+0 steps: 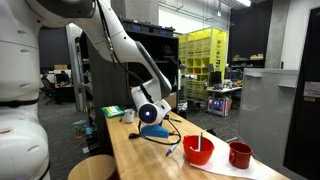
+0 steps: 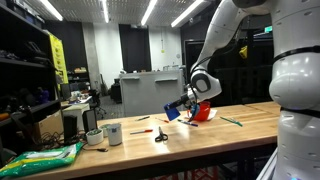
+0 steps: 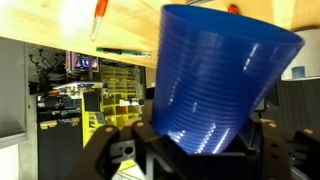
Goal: Put the blue cup upside down
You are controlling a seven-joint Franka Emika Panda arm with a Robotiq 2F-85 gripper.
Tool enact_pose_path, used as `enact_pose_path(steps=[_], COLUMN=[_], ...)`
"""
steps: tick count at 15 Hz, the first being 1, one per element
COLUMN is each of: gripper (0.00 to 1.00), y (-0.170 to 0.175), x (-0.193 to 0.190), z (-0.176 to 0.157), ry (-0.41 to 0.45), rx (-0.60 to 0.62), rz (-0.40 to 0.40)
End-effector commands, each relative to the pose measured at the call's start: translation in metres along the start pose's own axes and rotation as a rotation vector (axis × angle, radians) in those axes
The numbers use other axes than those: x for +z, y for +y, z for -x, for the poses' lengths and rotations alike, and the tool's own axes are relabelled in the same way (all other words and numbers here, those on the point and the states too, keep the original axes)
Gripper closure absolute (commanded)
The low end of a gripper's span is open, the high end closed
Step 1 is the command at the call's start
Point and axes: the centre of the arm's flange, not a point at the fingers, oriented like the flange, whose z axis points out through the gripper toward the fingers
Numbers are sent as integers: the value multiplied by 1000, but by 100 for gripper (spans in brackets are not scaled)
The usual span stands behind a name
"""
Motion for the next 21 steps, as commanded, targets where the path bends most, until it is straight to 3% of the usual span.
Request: enact_pose_path(steps=[1, 13, 21], gripper=[48, 48, 48], y=[-11, 10, -12], x=[30, 65, 108], z=[35, 45, 51], ry=[-5, 92, 196], rx=[-17, -52, -56], rz=[-4, 19, 5])
